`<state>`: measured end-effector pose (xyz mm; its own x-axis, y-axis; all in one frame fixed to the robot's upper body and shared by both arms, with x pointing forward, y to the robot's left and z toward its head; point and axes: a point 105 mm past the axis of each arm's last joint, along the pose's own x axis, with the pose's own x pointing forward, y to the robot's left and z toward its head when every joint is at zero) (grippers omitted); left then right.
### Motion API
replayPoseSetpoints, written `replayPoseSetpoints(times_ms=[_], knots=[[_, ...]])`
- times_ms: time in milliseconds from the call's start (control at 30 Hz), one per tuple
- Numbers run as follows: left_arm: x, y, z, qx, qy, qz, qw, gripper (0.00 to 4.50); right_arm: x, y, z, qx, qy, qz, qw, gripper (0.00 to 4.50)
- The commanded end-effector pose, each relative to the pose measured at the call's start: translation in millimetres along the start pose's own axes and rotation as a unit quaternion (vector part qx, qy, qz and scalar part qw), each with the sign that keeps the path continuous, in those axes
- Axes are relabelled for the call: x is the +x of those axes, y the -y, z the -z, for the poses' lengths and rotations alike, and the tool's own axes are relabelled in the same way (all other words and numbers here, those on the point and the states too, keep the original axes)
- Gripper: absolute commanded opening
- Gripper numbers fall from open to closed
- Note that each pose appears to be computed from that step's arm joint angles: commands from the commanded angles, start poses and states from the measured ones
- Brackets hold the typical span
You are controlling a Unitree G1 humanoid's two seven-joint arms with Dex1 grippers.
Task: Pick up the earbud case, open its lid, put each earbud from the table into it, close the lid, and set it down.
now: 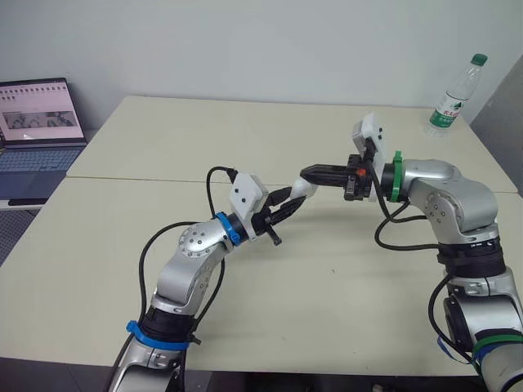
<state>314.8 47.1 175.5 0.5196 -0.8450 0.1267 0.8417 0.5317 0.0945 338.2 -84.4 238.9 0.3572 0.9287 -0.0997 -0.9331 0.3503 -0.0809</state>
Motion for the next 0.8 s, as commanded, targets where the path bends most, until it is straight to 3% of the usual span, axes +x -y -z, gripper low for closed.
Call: replayPoseSetpoints(times_ms=[33, 200, 333, 467, 800], knots=[[-5.2, 2.5, -12.4, -0.084, 0.004, 0.02, 0.996, 0.75, -21.8, -4.5, -16.9, -0.007, 0.035, -0.016, 0.999, 1.33], [-11.8, -0.8, 1.8, -0.226, -0.052, 0.012, 0.973, 0.75, -40.1, -15.9, 3.7, -0.025, 0.009, -0.041, 0.999, 3.14], [-15.9, 4.1, 17.0, -0.292, -0.103, 0.018, 0.951, 0.75, -48.1, -26.5, 32.3, -0.064, -0.023, -0.058, 0.996, 4.46], [-16.2, -4.8, 35.2, -0.374, -0.131, -0.03, 0.918, 0.75, -47.8, -42.4, 52.7, -0.109, -0.037, -0.079, 0.99, 4.46], [-31.4, -1.0, 86.2, -0.441, -0.234, -0.098, 0.861, 0.75, -39.0, -51.7, 71.3, -0.144, -0.033, -0.052, 0.988, 4.46]])
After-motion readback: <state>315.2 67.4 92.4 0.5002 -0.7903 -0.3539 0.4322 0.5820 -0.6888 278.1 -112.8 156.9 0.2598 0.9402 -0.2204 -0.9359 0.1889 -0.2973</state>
